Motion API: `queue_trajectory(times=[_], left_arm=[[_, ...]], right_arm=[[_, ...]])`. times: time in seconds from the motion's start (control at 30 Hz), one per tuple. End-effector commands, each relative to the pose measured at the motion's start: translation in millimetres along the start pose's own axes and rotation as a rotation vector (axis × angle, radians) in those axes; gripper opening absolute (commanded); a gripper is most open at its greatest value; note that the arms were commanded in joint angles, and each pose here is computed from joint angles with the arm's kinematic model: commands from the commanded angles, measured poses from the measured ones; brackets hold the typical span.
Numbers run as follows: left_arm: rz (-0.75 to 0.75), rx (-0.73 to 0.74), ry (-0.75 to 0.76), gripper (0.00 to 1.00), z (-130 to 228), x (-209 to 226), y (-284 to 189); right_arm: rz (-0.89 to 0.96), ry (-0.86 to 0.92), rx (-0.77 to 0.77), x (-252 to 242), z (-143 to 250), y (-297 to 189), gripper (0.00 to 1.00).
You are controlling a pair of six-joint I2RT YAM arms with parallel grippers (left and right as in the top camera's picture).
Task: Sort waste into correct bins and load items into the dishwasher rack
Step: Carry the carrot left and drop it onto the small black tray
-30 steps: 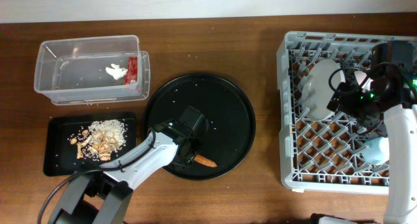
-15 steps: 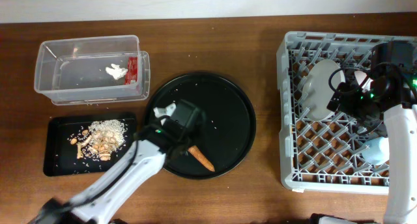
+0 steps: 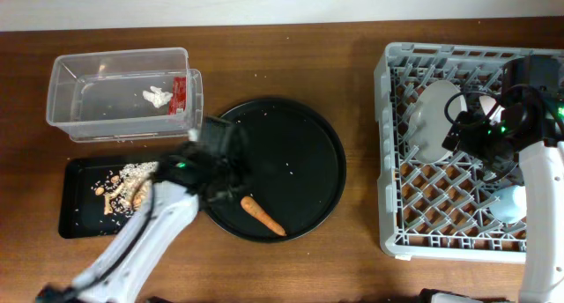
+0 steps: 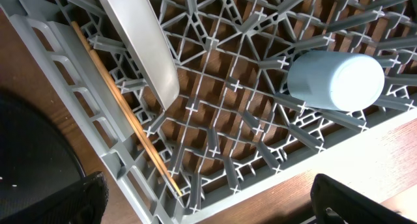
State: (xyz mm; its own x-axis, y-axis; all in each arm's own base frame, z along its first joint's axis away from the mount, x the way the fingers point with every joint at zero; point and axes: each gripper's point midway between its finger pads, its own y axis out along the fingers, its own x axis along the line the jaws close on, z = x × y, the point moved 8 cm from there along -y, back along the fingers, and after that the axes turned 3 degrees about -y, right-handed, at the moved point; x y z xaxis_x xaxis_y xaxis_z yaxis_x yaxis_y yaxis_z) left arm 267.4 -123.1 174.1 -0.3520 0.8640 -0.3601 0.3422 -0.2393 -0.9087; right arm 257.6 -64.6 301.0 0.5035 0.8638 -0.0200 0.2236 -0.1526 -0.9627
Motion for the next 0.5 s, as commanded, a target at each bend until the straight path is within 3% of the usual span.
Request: queue_trajectory(times=[0.0,0.2,0.47], left_arm=[[-0.041,0.239,-0.028,0.41,33,-5,32],[-0.157,0.384,-0.07,0.48,60,0,71],[-0.207,0.405,-0.068,0.48,65,5,89]], right_arm=[[0.0,-0.005,0.014,-1,1,3,0.98],[0.0,-0.005,0.014,-1,1,3,0.98],[0.0,-0.005,0.014,-1,1,3,0.98]])
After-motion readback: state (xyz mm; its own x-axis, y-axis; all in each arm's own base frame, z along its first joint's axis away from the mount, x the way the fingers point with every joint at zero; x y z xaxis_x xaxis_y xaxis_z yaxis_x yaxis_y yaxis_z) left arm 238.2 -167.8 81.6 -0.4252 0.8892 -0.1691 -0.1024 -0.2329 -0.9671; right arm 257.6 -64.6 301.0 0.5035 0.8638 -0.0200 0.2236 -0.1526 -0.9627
